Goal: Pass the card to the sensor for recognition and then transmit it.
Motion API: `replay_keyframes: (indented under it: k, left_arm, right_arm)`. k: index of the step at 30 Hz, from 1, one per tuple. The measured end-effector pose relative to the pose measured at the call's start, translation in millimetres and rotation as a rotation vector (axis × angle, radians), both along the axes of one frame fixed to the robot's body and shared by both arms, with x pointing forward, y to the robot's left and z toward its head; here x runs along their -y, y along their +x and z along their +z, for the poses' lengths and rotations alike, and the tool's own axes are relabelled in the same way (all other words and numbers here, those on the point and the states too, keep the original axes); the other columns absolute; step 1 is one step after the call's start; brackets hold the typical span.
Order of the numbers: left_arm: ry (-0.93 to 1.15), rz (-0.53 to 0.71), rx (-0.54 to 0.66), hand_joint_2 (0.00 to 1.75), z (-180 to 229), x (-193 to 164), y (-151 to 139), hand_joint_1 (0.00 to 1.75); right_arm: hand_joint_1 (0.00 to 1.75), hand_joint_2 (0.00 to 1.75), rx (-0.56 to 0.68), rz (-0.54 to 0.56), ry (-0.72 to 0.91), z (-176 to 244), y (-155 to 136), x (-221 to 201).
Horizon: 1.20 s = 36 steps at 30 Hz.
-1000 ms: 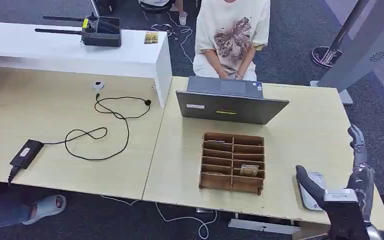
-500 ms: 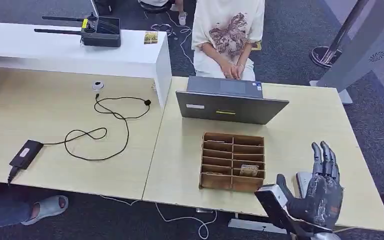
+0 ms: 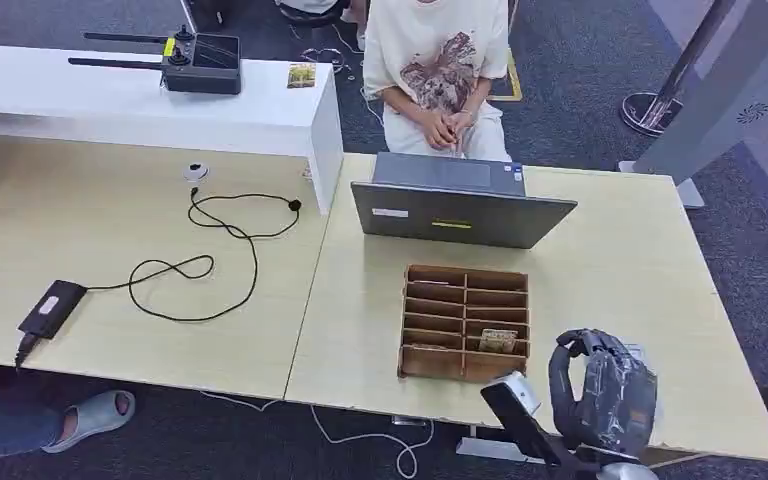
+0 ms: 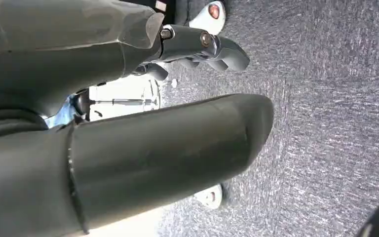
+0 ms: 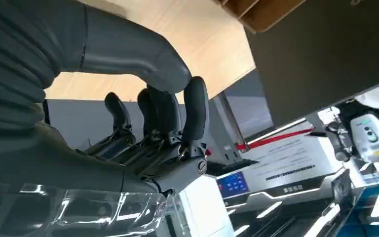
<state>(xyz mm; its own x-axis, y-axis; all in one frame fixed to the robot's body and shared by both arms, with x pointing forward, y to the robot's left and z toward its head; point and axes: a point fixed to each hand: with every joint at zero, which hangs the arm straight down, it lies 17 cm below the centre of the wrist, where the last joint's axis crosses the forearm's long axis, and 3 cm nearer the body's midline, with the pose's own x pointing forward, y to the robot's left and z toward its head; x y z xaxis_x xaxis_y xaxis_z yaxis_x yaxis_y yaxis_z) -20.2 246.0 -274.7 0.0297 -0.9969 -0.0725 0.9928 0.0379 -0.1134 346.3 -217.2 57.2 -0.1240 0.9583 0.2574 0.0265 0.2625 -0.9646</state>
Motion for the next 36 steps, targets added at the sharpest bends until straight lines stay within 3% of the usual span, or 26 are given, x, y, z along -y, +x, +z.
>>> replay_keyframes:
  k: [5,6,7,13,15,23,27,29,31,36]
  left_arm:
    - [0.001,-0.001,-0.006,0.00,0.0,-3.4,-1.1,0.00]
    - [0.001,-0.001,-0.008,0.00,0.1,-3.9,-1.5,0.00]
    - [0.001,-0.002,-0.010,0.00,0.2,-4.1,-1.6,0.00]
    - [0.000,-0.010,-0.015,0.00,0.8,-4.6,1.5,0.00]
    - [-0.005,-0.017,-0.014,0.00,0.9,-4.3,3.9,0.00]
    - [0.001,-0.039,-0.030,0.00,1.9,-8.1,3.4,0.00]
    - [0.016,-0.039,-0.042,0.00,3.1,-9.8,3.0,0.00]
    - [0.019,-0.039,-0.044,0.00,3.5,-9.7,3.7,0.00]
    - [0.021,-0.039,-0.045,0.00,3.7,-8.4,3.8,0.00]
    - [0.017,-0.037,-0.045,0.00,3.9,-5.6,3.6,0.00]
  right_arm:
    - [1.36,1.75,-0.032,0.063,-0.019,-12.2,3.9,-22.4]
    - [1.26,1.75,-0.044,0.073,-0.024,-15.6,4.7,-26.9]
    - [0.87,1.75,-0.053,0.080,-0.028,-17.6,7.1,-30.9]
    - [0.70,1.75,-0.107,0.115,-0.046,-37.2,26.2,-48.1]
    - [0.70,1.75,-0.117,0.116,-0.048,-41.8,33.6,-48.5]
    - [0.96,1.75,-0.141,0.109,-0.053,-46.8,51.1,-51.3]
    - [0.98,1.75,-0.157,0.130,-0.060,-50.4,57.5,-60.0]
    - [0.89,1.75,-0.157,0.143,-0.057,-49.4,61.3,-66.8]
    - [0.96,1.75,-0.159,0.149,-0.052,-48.2,66.3,-72.1]
    - [0.87,1.75,-0.166,0.144,-0.026,-46.9,70.7,-74.9]
